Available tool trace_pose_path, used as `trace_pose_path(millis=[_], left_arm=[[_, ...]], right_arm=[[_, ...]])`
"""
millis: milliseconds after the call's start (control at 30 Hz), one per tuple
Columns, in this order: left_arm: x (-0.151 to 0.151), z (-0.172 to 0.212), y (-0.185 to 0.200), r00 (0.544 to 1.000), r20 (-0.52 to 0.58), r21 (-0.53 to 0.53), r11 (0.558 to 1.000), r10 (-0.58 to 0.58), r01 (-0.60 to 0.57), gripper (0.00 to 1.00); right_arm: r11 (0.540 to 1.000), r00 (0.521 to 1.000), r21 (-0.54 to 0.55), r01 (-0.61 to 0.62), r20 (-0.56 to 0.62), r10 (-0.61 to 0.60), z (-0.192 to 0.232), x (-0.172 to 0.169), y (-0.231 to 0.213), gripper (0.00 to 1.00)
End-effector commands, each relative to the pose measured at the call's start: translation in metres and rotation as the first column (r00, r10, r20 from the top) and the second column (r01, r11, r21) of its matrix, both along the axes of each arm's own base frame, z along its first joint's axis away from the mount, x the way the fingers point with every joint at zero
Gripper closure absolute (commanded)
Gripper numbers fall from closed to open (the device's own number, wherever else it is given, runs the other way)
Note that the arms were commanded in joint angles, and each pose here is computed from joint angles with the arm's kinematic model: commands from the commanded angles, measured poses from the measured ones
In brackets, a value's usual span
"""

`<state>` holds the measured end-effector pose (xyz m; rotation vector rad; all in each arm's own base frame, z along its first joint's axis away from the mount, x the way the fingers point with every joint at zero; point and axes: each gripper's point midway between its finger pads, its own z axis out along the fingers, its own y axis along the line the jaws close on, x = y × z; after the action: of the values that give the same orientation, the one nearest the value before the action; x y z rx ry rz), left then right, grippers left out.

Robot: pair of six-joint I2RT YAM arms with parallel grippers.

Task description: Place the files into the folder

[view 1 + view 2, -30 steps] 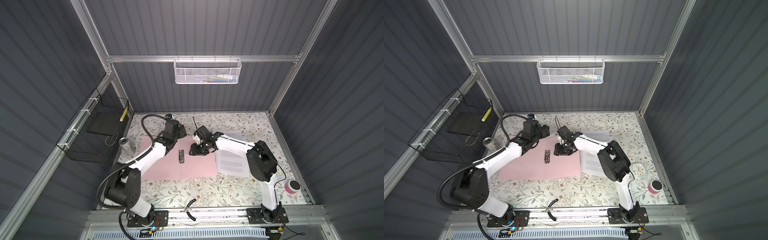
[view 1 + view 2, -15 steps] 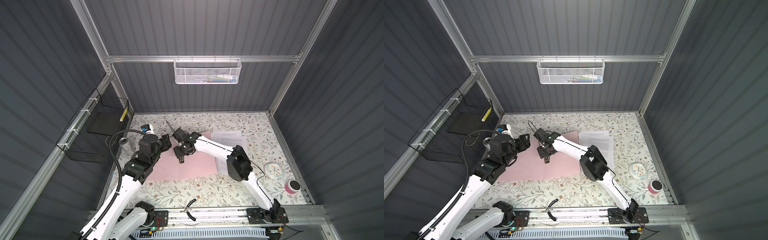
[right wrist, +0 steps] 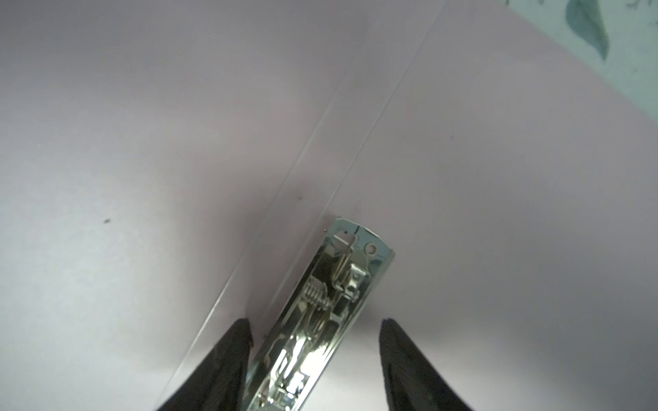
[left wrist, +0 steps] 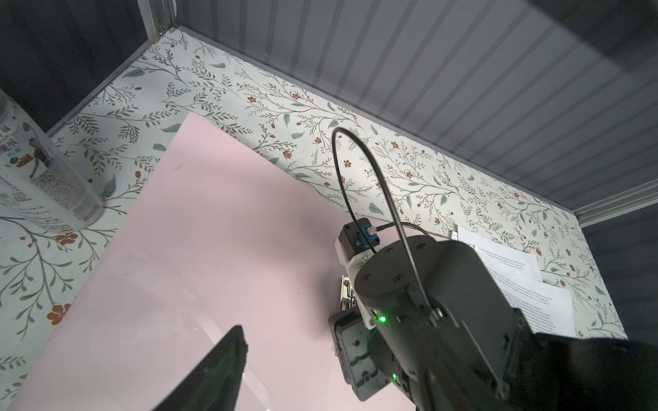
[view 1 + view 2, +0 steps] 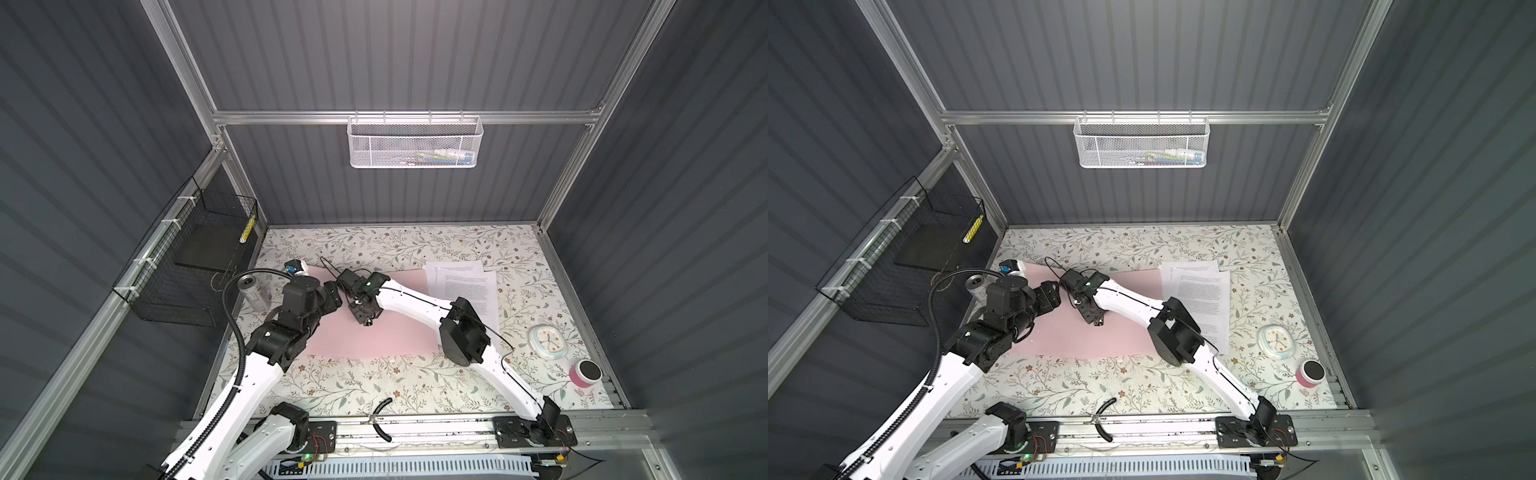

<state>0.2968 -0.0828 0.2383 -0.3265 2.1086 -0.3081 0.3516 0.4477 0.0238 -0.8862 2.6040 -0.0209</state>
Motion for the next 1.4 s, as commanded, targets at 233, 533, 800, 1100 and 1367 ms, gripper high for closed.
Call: trace_pose_path(millis=[233,533,800,1100,1367], left_arm=[[0.008,-0.020,-0.006,0.999,-0.032,-0.015,1.000,-0.008,0.008,0.25],[0.016,-0.031,-0.014,0.998,-0.049,-0.009,1.000,-0.030,0.030,0.25],[0.028,-0.050,-0.037,0.989,-0.050,-0.018,0.990,-0.140,0.139,0.25],[0.043,-0.075,-0.063,0.973,-0.074,-0.078,0.974,-0.220,0.214,0.26],[0.051,-0.089,-0.081,0.958,-0.082,-0.092,0.959,-0.276,0.269,0.27]], right_arm=[[0.997,0.999,-0.070,-0.030,0.020,0.031,-0.012,0.011,-0.021,0.40],[0.999,1.000,0.044,0.017,-0.024,-0.016,0.014,0.013,-0.025,0.38],[0.933,0.989,0.331,0.144,-0.038,-0.140,0.102,0.002,-0.105,0.38],[0.735,0.811,0.353,0.579,-0.161,-0.562,0.085,-0.024,-0.311,0.38],[0.496,0.572,0.352,0.794,-0.156,-0.805,0.050,-0.029,-0.426,0.41]])
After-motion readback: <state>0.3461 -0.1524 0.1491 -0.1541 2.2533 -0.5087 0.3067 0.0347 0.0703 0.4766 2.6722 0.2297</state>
